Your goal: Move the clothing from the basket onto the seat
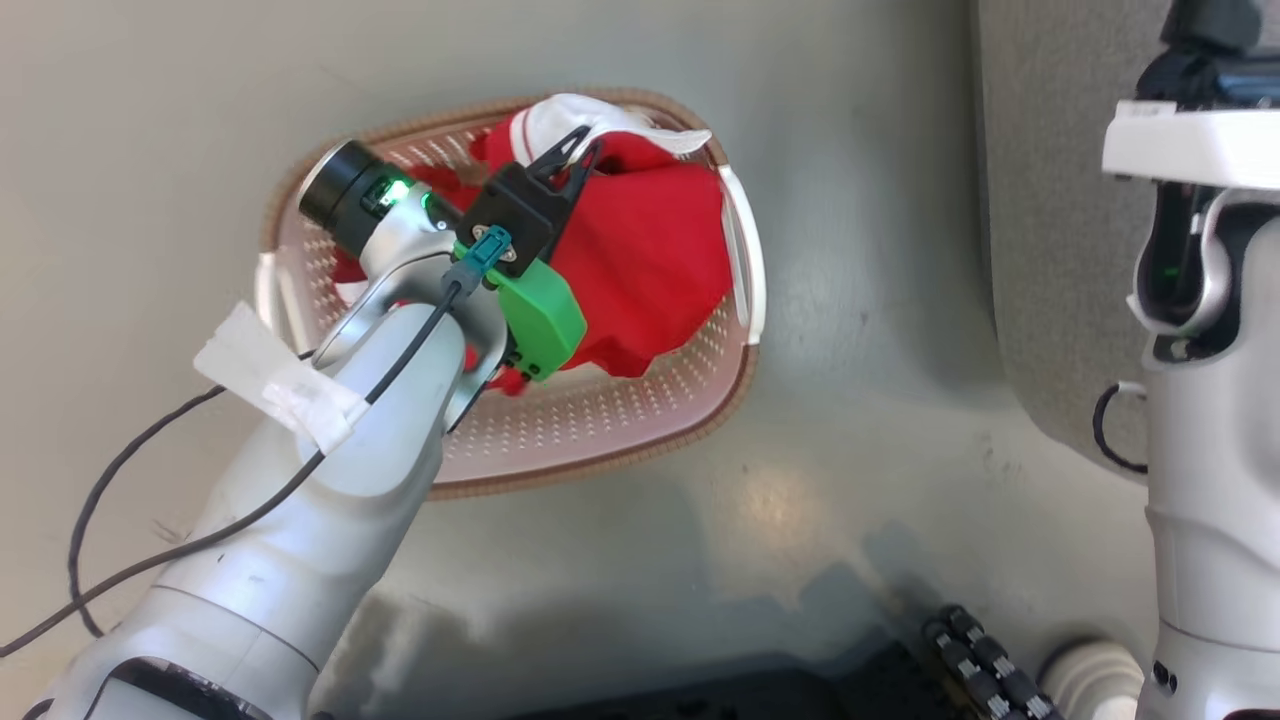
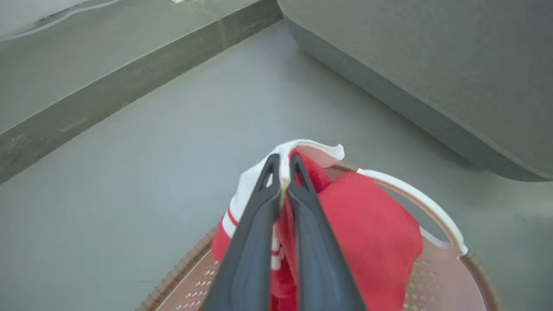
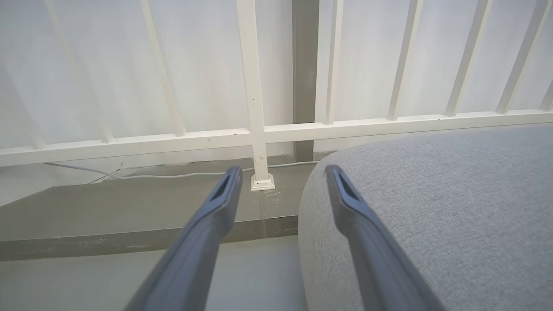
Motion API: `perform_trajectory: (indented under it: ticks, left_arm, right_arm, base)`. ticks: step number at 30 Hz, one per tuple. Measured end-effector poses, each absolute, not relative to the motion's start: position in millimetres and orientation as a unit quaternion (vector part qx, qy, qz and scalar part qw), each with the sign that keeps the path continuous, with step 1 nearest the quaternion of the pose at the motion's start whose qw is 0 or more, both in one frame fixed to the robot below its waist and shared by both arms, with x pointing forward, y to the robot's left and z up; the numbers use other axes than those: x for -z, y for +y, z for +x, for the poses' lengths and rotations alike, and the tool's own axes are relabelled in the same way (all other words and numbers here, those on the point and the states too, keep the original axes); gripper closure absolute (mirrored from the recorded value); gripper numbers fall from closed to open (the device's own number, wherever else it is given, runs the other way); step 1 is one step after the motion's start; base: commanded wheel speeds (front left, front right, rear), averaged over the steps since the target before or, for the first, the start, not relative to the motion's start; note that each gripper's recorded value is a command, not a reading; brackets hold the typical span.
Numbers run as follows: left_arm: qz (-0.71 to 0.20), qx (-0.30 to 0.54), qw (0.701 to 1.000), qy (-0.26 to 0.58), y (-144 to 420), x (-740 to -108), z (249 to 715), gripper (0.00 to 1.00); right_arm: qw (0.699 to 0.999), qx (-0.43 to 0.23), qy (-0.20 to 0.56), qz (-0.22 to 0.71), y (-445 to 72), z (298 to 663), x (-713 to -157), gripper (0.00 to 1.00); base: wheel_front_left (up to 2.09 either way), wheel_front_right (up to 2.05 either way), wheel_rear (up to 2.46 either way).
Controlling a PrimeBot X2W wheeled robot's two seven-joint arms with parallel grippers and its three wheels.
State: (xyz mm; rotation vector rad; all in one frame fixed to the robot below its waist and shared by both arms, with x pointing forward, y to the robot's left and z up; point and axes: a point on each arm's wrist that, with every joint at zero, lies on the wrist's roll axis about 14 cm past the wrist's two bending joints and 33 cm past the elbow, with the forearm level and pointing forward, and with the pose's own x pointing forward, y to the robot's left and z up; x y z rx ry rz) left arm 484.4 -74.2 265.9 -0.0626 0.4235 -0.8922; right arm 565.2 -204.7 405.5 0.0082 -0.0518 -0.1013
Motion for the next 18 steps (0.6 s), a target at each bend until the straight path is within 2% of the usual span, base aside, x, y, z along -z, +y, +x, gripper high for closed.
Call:
perform_trajectory:
  ticks: [11, 18]
  left_arm:
    - [-0.031, 0.410, 0.907, 0.088, -68.4, -371.1, 512.7, 1.00]
    - [-0.023, 0.394, 0.918, 0.036, -60.1, -424.4, 510.6, 1.00]
  right_arm:
    - [0.999, 0.033, -0.031, 0.017, -193.6, 546.0, -435.6, 0.00]
    - [0.999, 0.021, -0.035, 0.024, -186.5, 530.2, -454.7, 0.00]
  base:
    - [0.00, 0.00, 0.00]
    - [0.00, 0.00, 0.00]
